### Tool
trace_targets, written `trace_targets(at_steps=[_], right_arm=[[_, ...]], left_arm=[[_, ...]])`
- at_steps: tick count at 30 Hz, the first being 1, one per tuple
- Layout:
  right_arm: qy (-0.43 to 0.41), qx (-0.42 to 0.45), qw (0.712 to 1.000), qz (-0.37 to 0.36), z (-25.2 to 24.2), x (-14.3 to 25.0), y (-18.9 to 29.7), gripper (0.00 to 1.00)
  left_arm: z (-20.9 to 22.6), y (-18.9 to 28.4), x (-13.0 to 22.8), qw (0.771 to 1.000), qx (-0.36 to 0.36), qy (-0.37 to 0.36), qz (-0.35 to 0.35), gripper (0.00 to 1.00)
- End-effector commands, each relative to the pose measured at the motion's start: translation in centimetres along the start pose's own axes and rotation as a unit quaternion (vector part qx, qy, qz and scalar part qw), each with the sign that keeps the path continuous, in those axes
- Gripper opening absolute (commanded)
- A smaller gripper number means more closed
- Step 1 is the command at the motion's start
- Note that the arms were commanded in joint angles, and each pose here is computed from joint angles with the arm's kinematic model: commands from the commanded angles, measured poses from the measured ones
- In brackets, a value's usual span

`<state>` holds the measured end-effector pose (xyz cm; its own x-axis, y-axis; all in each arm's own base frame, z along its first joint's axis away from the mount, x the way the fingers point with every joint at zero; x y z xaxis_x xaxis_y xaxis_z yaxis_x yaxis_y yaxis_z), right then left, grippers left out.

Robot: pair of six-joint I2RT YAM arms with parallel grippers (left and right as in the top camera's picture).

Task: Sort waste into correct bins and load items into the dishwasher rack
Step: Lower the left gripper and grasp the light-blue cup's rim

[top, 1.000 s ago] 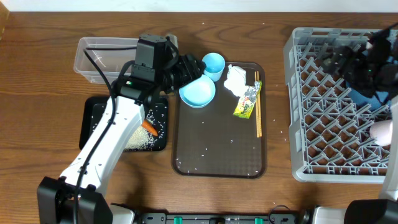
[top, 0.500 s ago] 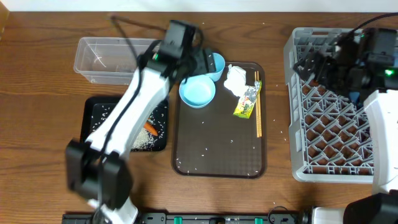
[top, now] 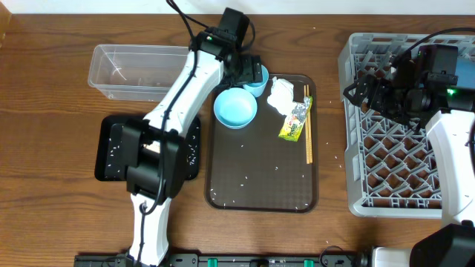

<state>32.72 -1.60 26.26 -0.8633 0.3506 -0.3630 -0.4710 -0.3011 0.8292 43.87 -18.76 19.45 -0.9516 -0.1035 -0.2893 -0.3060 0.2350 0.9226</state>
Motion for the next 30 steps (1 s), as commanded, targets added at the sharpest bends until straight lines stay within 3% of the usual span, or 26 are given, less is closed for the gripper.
trace_targets(at_steps=[1, 5, 7, 10, 19, 30], right_arm=[[0.008, 0.0, 1.0, 0.007, 0.1, 0.2, -0.4, 0.99], [0.011, 0.0, 1.0, 0.007, 0.1, 0.2, -0.4, 0.99], [0.011, 0.0, 1.0, 0.007, 0.1, 0.2, -0.4, 0.99], [0.01, 0.001, 1.0, 0.008, 0.1, 0.2, -0.4, 0.99], [0.016, 0.002, 1.0, 0.013, 0.0, 0.4, -0.4, 0.99], [0.017, 0.003, 1.0, 0.016, 0.0, 0.5, -0.4, 0.99]], left_arm=[[0.0, -0.8, -0.5, 1.0, -0.004, -0.01, -0.005, 0.93], [-0.9, -1.1, -0.6, 1.0, 0.005, -0.019, -0.016, 0.92], [-1.2, -1.3, -0.5, 1.0, 0.007, -0.023, -0.018, 0.86], [-1.6, -1.9, -0.2, 0.999, 0.008, -0.027, -0.015, 0.69], [-1.4, -3.2, -0.3, 1.0, -0.006, -0.018, -0.017, 0.34], [-1.3, -3.1, -0.4, 1.0, -0.016, 0.001, -0.024, 0.33]])
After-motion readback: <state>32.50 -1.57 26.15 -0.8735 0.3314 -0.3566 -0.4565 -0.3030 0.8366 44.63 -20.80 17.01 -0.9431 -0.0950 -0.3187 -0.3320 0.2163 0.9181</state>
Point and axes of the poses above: each gripper's point midway between its finger pads, its own y axis back along the fingers, its own z axis along the line the jaws close on, x = y × z, the point moved 10 cm from there along y, back along the fingers
